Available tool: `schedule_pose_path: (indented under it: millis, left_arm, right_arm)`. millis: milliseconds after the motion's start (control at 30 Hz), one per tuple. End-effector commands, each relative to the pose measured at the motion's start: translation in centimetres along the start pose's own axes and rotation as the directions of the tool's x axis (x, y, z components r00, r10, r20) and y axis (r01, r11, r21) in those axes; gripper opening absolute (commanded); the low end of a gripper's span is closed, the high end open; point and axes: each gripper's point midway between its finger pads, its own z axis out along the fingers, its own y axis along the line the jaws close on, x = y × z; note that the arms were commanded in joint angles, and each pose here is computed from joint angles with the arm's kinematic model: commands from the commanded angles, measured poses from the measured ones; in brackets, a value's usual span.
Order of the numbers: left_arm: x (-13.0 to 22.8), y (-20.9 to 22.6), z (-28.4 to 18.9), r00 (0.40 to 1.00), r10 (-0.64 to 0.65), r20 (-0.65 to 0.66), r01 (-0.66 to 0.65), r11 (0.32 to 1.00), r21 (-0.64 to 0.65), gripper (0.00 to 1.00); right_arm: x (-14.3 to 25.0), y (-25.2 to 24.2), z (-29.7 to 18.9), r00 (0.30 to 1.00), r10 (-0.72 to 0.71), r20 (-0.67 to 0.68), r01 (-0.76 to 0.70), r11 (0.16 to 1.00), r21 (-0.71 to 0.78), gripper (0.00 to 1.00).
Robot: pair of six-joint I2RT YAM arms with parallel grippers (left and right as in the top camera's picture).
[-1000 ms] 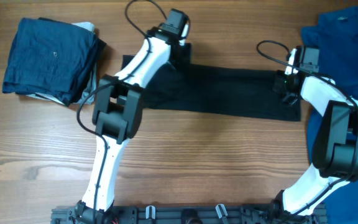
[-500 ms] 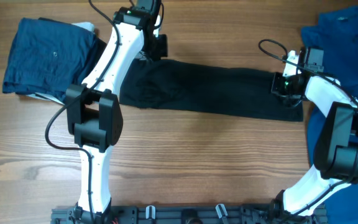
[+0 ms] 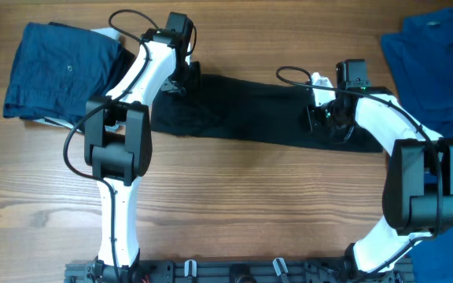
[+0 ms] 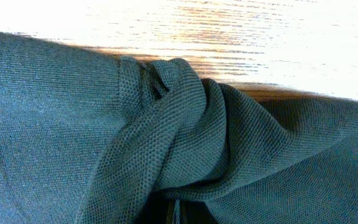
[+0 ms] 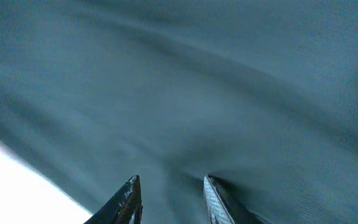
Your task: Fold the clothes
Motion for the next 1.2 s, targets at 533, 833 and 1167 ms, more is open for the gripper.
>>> schedule_pose_path:
  millis: [533,833,1167]
  left_arm:
    - [-0.2,2.1,0.7,1.000,-0.018,0.012,0.019,0.996,-0.082,0.04]
    - [-0.1,2.5,0.7,1.000,-0.024,0.005,0.024,0.996,-0.086,0.04]
    - [-0.1,2.4,0.7,1.000,-0.024,0.006,0.024,0.996,-0.085,0.04]
  right_arm:
    - [-1.7,-13.2,-3.4,0.954,0.210,0.214,-0.264,0.926,0.270,0.32]
    - [-3.1,-18.9,-7.6,0.917,0.224,0.332,-0.353,0.843,0.405,0.35]
    - [0.0,-11.5,-5.5,0.921,0.367,0.129,-0.378,0.922,0.077,0.16]
